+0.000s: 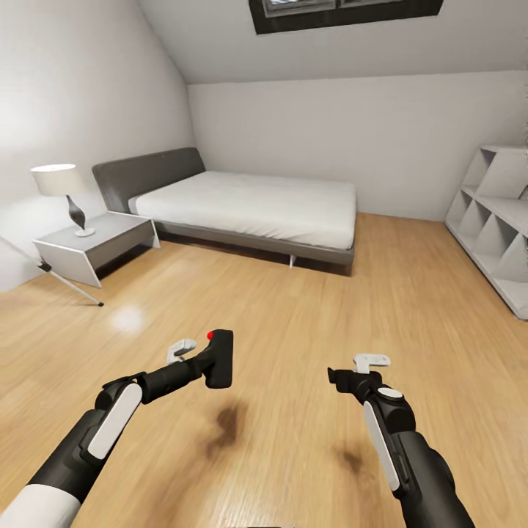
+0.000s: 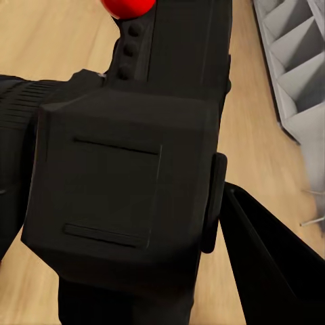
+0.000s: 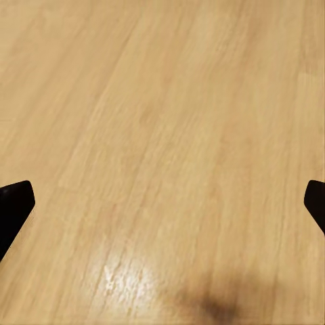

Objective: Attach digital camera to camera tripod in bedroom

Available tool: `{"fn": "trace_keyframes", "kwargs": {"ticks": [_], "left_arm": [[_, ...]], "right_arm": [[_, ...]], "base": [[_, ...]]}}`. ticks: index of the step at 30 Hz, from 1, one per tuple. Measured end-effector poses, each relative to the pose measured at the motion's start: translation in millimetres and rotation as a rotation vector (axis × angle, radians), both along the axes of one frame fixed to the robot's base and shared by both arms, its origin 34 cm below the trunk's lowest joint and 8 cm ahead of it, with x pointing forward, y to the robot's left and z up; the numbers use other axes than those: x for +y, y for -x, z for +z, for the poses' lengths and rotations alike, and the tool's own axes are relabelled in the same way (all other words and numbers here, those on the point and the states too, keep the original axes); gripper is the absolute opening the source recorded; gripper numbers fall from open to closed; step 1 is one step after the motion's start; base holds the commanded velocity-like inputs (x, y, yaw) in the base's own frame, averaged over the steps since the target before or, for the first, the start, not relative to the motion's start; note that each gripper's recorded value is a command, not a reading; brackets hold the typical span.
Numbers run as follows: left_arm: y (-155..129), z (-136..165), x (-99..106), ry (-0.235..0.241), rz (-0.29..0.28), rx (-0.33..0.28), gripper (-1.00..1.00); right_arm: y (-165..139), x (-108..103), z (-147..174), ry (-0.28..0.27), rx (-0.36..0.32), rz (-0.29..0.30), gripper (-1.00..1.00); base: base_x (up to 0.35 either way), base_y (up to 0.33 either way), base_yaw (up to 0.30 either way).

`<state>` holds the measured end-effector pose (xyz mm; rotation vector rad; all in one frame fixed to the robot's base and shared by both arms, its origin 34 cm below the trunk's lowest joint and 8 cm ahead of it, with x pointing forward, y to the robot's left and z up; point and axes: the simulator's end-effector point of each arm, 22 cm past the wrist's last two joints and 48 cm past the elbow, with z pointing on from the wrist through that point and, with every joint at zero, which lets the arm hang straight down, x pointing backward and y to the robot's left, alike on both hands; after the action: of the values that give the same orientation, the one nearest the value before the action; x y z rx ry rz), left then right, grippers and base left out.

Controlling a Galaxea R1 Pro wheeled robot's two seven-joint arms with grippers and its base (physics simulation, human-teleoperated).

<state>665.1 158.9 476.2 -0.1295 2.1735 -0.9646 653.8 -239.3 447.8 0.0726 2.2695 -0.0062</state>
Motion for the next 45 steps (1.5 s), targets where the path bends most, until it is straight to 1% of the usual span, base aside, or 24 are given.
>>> {"fn": "trace_keyframes", "kwargs": {"ticks": [9,23,32,45], "left_arm": [[-0.4,22.7,-3.4,-0.004,-0.004,-0.039,-1.00],[0.9,53.4,-3.0,-0.005,-0.002,-0.087,-1.00],[2.6,76.1,-3.8,0.006,-0.003,-0.121,-1.00],[5.7,107.1,-3.0,0.004,-0.001,-0.172,-1.00]], "right_arm": [[-2.1,-0.5,22.7,0.001,-0.040,-0.001,1.00],[-3.1,-0.1,56.6,-0.001,-0.097,-0.001,1.00],[-2.7,-0.2,78.6,-0.001,-0.133,-0.001,1.00],[-0.8,0.7,110.5,-0.003,-0.186,-0.002,1.00]], "base": [[0.000,0.000,0.000],[0.000,0.000,0.000],[0.000,0.000,0.000],[0.000,0.000,0.000]]}}
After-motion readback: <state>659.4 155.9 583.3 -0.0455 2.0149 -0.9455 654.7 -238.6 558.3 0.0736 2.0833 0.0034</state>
